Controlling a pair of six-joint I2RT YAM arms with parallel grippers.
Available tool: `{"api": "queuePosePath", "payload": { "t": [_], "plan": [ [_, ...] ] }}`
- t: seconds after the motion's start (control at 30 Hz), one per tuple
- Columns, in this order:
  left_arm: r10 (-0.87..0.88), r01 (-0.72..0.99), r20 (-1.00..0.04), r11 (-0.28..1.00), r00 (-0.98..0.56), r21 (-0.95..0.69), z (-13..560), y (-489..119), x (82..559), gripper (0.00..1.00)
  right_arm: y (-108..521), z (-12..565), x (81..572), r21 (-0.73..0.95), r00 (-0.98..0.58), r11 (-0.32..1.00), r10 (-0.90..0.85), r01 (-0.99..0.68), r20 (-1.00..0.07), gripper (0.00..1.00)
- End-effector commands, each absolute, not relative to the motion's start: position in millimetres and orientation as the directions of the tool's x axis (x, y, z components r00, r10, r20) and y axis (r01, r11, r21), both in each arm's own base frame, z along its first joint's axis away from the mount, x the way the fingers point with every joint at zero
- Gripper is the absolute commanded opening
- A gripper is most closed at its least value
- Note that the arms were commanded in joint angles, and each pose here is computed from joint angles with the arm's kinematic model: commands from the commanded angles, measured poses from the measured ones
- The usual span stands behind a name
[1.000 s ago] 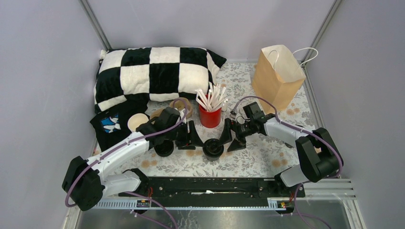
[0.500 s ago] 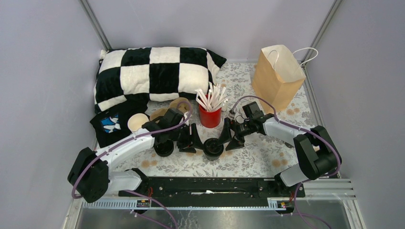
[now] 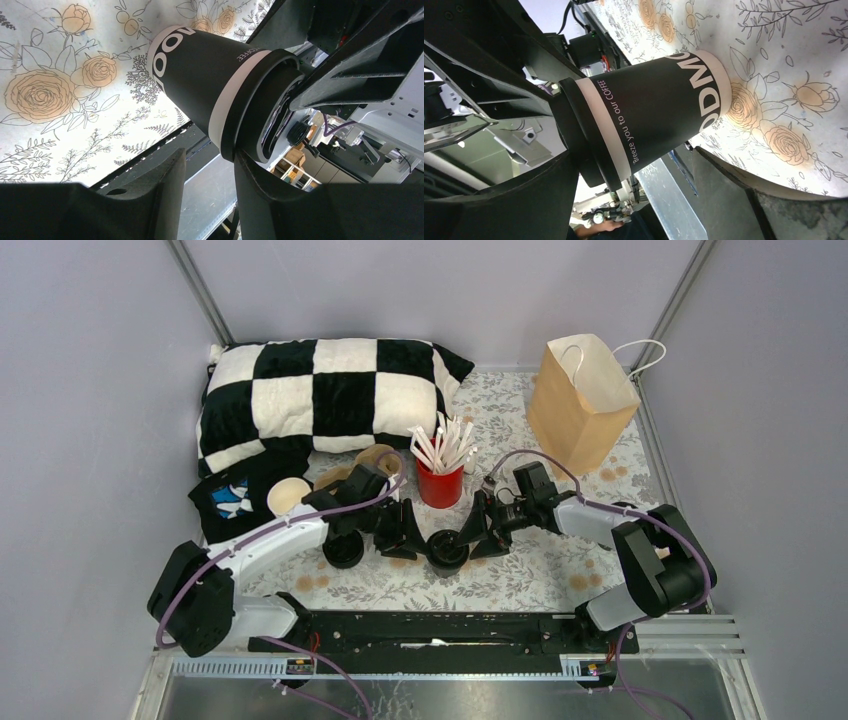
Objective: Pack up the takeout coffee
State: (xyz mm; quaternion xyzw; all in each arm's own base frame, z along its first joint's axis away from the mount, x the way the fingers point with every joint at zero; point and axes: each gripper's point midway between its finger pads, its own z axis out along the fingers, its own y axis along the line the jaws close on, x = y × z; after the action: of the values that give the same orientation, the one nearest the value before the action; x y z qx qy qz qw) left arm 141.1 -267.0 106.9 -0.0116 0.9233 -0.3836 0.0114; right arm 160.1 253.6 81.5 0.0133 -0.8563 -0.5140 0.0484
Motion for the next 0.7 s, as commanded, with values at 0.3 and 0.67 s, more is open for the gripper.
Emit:
{"api": "queuePosePath", "payload": {
  "t": [0.3, 0.67],
  "plan": [
    [-0.168, -0.189, 0.174, 0.975, -0.97, -0.114, -31, -159, 71, 0.37, 207, 3, 156, 0.663, -0.981, 0.724, 0.125, 0.19, 0.146, 0.85],
    [-0.174, -0.17, 0.164, 0.985, -0.971, 0.039, -50, -144, 60, 0.32, 196, -4, 162, 0.639, -0.976, 0.738, 0.173, 0.216, 0.13, 0.85]
  ]
}}
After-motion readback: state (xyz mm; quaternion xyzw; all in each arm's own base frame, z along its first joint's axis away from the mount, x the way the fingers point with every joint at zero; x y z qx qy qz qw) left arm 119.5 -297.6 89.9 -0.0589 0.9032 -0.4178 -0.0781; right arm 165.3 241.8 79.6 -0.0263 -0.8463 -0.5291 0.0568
